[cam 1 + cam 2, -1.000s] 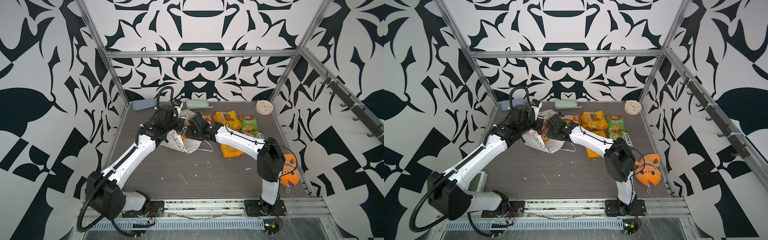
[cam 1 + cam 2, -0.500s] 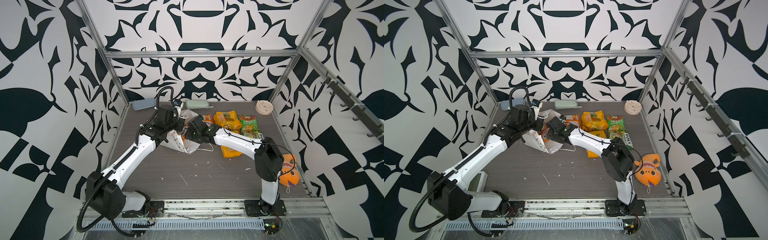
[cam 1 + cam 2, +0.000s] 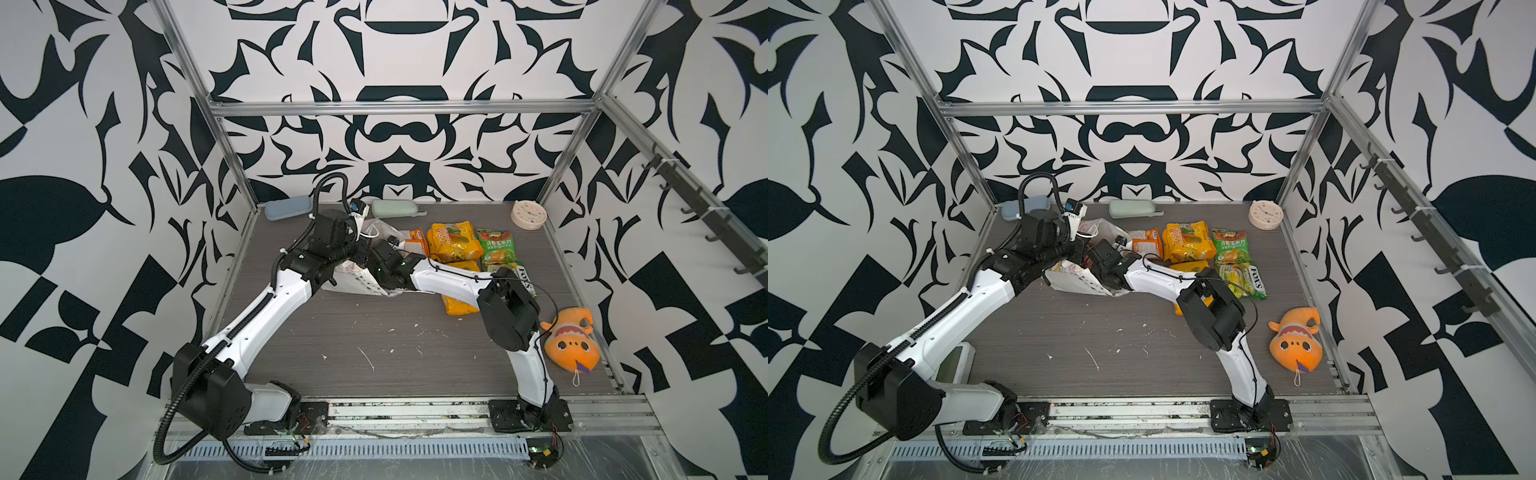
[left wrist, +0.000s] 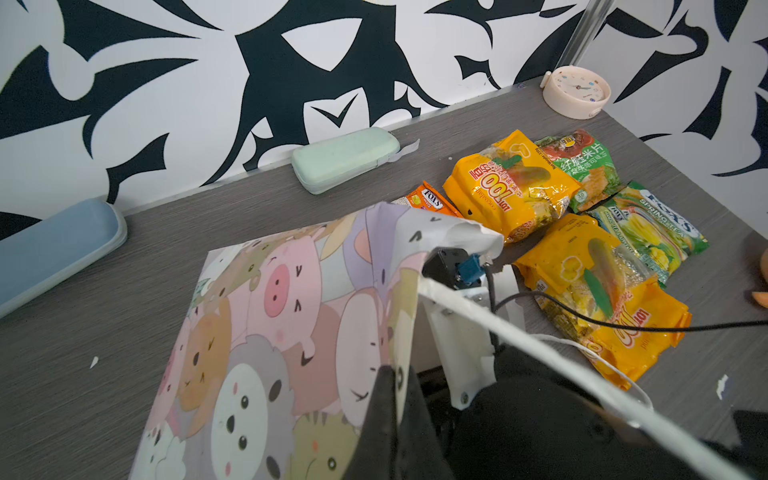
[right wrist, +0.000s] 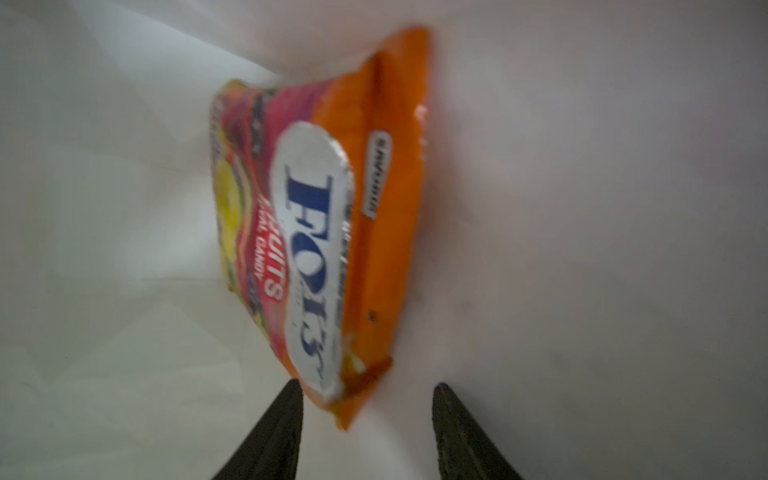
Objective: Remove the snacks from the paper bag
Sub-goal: 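Reach the right gripper into the bag and grasp the orange Fox's packet, then pull the orange Fox's packet up out of the bag with the right gripper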
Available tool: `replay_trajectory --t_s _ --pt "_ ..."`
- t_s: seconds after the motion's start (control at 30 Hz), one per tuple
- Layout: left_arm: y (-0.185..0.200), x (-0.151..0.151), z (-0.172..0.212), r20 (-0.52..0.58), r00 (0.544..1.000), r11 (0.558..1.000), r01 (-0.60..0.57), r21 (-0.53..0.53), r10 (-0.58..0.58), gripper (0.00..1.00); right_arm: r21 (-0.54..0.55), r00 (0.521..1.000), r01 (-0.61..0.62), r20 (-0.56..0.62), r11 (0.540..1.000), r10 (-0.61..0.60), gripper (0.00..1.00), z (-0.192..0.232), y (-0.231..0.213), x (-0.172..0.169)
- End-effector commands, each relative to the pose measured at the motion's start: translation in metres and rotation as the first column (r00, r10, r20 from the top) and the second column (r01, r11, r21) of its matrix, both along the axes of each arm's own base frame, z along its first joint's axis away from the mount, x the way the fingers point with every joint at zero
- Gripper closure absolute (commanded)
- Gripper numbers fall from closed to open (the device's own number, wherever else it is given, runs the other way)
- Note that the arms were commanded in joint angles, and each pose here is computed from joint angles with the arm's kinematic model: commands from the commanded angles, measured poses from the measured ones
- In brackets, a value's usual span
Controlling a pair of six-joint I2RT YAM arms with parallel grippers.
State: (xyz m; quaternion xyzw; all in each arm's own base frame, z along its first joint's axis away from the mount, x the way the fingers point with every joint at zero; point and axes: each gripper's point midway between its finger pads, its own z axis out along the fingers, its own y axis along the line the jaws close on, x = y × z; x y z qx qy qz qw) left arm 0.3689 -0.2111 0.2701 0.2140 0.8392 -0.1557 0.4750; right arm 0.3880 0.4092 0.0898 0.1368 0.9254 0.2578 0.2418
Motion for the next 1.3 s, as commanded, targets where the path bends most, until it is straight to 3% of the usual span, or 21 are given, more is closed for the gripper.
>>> replay_trajectory --t_s 0.0,0.13,0.3,0.47,1.27 --pt "-0.008 0.003 0.036 0.072 0.997 0.997 0.025 -0.076 -0.019 1.0 0.09 0.994 0.048 0.089 0.995 -0.056 0.47 0.021 0.014 0.022" --pt "-0.01 0.004 0.033 0.071 0.997 0.996 0.029 -0.083 -0.023 1.0 0.122 0.99 0.031 0.129 0.992 -0.047 0.57 0.02 0.03 0.035" --pt "-0.01 0.003 0.032 0.061 0.998 0.996 0.03 -0.083 -0.025 1.0 0.143 0.984 0.01 0.173 0.99 -0.035 0.86 0.024 0.043 0.048" --pt "-0.005 0.003 0.028 0.067 0.998 0.997 0.006 -0.077 -0.001 1.0 0.154 0.98 -0.031 0.197 0.988 0.0 0.97 0.034 0.049 0.047" --pt "-0.002 0.018 0.008 0.054 0.998 0.999 -0.042 -0.034 0.044 1.0 0.147 0.948 -0.144 0.304 0.979 0.094 1.0 0.102 0.026 0.018"
